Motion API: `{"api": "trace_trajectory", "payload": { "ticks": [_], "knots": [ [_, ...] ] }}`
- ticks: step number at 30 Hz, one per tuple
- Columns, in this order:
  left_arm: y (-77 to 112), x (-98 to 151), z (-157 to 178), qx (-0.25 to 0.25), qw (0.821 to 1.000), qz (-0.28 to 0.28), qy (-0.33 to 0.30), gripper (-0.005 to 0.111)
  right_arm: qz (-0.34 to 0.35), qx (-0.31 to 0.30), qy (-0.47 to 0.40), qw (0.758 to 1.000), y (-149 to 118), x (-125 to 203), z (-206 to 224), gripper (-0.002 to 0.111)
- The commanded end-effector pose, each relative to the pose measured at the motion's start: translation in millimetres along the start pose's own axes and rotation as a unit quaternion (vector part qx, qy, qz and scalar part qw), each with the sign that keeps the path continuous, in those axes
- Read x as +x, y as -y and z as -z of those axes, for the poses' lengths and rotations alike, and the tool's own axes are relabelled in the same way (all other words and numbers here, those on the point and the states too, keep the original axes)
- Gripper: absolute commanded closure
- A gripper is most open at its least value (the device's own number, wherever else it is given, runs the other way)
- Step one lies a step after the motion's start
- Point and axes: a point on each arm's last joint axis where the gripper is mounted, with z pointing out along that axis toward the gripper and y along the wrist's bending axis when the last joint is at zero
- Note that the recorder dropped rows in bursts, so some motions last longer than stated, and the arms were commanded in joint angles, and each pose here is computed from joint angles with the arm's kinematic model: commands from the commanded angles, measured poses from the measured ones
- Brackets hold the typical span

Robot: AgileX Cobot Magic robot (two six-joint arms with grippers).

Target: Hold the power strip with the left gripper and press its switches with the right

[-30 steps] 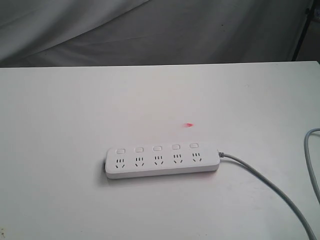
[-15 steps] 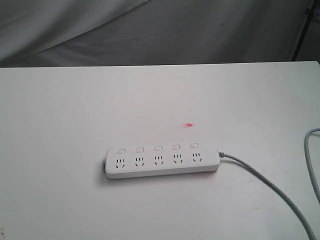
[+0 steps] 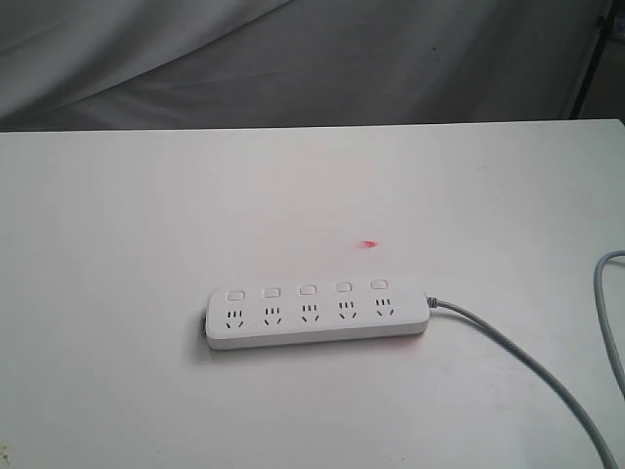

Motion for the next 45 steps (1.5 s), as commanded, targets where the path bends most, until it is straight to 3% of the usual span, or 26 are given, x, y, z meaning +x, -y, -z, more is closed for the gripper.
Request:
{"api": "trace_trajectory", "payload": {
  "ticks": [1,15,45],
  "knots": [
    [-1.0,19,-5,-0.008,1.000,0.009,-0.010,0.106,-0.005,0.003,0.001,1.000,0,1,0,0.104],
    [-0.6,57,-9,-0.013,0.995,0.041,-0.093,0.106,-0.005,0.003,0.001,1.000,0,1,0,0.104],
    [-0.4,56,-9,-0.012,0.995,0.047,-0.087,0.106,-0.005,0.003,0.001,1.000,0,1,0,0.104]
  ]
}}
